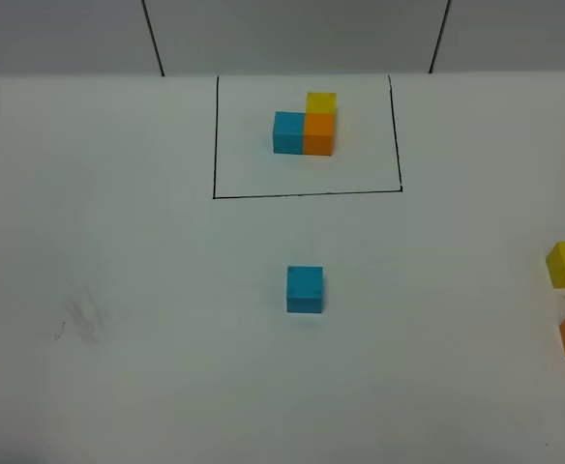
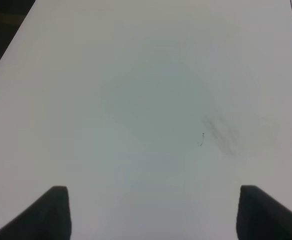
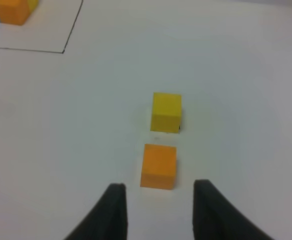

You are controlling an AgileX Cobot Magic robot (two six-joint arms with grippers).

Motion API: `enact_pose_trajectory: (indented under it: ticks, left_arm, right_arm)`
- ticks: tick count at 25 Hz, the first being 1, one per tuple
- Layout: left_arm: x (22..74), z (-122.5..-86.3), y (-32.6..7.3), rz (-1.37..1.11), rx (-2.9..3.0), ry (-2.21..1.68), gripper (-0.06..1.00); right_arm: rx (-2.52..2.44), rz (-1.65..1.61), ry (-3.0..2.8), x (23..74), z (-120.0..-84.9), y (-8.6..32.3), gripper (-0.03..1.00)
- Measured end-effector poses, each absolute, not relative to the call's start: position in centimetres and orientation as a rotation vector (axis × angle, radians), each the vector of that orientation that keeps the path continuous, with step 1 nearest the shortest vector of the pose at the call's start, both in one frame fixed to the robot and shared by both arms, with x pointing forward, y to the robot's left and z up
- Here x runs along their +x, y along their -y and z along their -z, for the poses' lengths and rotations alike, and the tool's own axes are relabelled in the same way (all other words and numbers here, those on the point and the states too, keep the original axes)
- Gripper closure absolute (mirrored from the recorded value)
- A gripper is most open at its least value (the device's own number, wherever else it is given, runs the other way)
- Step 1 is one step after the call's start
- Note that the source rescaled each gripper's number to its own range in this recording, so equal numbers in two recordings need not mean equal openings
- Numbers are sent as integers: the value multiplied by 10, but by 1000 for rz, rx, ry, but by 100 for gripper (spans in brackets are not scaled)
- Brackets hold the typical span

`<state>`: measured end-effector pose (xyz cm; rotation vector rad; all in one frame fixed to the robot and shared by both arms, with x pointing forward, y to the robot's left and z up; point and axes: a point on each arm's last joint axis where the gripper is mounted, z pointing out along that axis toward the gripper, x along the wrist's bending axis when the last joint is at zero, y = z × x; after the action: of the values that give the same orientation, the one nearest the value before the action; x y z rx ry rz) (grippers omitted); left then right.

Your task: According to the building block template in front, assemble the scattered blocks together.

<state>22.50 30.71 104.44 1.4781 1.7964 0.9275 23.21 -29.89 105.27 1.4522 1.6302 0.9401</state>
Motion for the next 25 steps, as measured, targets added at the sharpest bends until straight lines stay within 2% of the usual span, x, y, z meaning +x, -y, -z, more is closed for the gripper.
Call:
enact_pose_trajectory:
  ticks: [25]
  left_arm:
    - [225, -1044, -307, -929, 1479, -1797, 39]
  right_arm:
    - [1455, -941, -1629, 232, -1053, 299, 97]
